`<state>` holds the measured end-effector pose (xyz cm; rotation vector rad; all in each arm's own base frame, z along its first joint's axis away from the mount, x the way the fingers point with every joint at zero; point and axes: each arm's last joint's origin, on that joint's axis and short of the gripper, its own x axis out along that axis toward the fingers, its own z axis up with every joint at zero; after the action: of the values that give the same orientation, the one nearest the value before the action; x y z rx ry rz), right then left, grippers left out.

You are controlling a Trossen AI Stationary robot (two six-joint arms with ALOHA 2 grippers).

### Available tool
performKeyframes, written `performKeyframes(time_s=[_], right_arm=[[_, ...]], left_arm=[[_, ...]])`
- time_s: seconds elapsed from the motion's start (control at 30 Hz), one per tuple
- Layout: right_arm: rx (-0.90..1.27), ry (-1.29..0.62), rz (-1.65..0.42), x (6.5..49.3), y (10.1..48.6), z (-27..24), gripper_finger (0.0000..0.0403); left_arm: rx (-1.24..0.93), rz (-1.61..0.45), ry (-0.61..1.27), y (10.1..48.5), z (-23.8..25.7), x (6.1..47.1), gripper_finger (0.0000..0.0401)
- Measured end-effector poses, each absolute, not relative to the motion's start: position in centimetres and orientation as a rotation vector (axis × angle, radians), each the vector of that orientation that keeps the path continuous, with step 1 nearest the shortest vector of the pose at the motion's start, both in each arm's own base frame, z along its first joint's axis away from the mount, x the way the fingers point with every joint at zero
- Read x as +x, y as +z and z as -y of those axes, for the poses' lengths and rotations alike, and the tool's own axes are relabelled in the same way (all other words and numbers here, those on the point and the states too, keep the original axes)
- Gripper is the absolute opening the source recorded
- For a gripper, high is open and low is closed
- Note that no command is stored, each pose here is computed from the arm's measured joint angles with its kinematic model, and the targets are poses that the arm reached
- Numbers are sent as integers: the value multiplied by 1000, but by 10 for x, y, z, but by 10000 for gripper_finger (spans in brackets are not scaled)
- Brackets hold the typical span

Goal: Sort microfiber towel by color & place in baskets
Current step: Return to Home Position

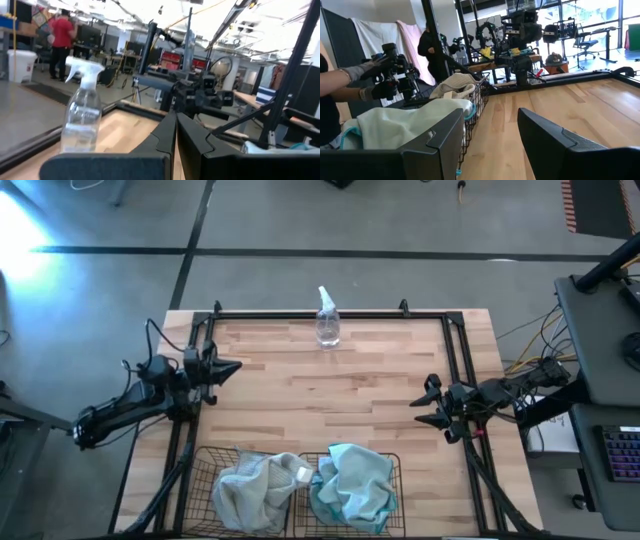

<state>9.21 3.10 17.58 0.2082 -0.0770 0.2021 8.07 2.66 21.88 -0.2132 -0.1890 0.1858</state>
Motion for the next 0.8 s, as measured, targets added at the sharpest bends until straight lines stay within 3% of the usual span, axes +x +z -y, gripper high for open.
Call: performKeyframes(time_s=[0.43, 0.8], right_arm=[[208, 202, 77, 92, 176, -31, 183], [209, 202, 77, 92, 176, -31, 183]], left_arm=[[-185, 233, 263, 186, -33, 91, 0], [-165, 215, 317, 186, -34, 90, 0]])
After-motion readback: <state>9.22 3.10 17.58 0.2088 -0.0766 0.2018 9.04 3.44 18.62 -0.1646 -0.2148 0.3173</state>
